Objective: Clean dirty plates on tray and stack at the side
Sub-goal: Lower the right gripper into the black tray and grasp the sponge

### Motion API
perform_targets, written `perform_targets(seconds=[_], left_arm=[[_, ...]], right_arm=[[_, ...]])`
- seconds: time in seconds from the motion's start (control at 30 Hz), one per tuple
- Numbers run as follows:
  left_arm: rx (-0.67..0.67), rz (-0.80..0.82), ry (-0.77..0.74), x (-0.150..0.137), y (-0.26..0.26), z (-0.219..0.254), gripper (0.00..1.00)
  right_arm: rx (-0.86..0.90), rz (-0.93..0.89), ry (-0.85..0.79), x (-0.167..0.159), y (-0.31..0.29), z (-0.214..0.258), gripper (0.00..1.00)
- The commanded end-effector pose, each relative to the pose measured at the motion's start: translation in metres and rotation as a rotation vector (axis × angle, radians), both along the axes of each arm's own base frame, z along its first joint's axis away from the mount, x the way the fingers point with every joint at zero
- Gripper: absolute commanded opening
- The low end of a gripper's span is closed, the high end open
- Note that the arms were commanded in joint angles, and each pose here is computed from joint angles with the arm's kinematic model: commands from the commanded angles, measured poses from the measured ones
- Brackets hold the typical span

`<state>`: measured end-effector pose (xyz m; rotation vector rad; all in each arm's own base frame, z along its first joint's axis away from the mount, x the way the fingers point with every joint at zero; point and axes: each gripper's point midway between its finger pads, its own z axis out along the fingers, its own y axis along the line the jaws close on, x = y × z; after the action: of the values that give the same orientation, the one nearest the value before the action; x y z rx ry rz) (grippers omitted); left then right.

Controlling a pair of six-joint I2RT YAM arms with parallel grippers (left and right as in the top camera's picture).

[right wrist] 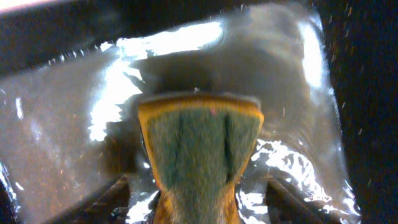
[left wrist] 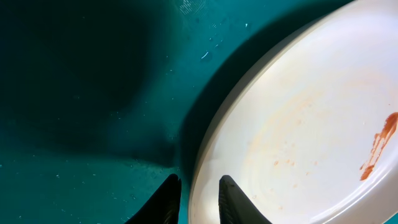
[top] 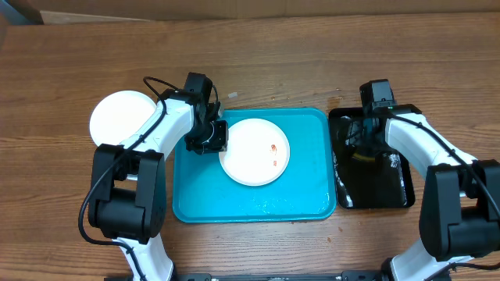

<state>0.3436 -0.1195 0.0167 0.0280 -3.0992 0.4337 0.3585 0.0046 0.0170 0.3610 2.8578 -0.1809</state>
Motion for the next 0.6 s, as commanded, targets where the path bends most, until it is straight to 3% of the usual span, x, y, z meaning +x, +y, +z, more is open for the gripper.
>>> perform_targets(seconds=[0.0,0.17,0.27,0.53,0.57], left_arm=[[-0.014,-0.016,-0.018,-0.001,-0.001,0.006,0.24],[-0.014,-0.016,-0.018,-0.001,-0.001,0.006,0.24],[-0.014,-0.016,-0.018,-0.001,-0.001,0.006,0.24],[-0.014,-0.016,-0.018,-0.001,-0.001,0.006,0.24],[-0.014,-0.016,-0.018,-0.001,-0.001,0.006,0.24]], right_arm=[[-0.042,-0.016,-0.052,0.009,-0.009,0.008,0.75],[-0.038,-0.018,-0.107,0.021,-0.008,0.012,0.71],[-0.037,-0.019,-0.111,0.022,-0.008,0.013,0.53],[-0.035,-0.022,-0.115,0.019,-0.008,0.006,0.54],[-0.035,-0.022,-0.115,0.019,-0.008,0.005,0.58]])
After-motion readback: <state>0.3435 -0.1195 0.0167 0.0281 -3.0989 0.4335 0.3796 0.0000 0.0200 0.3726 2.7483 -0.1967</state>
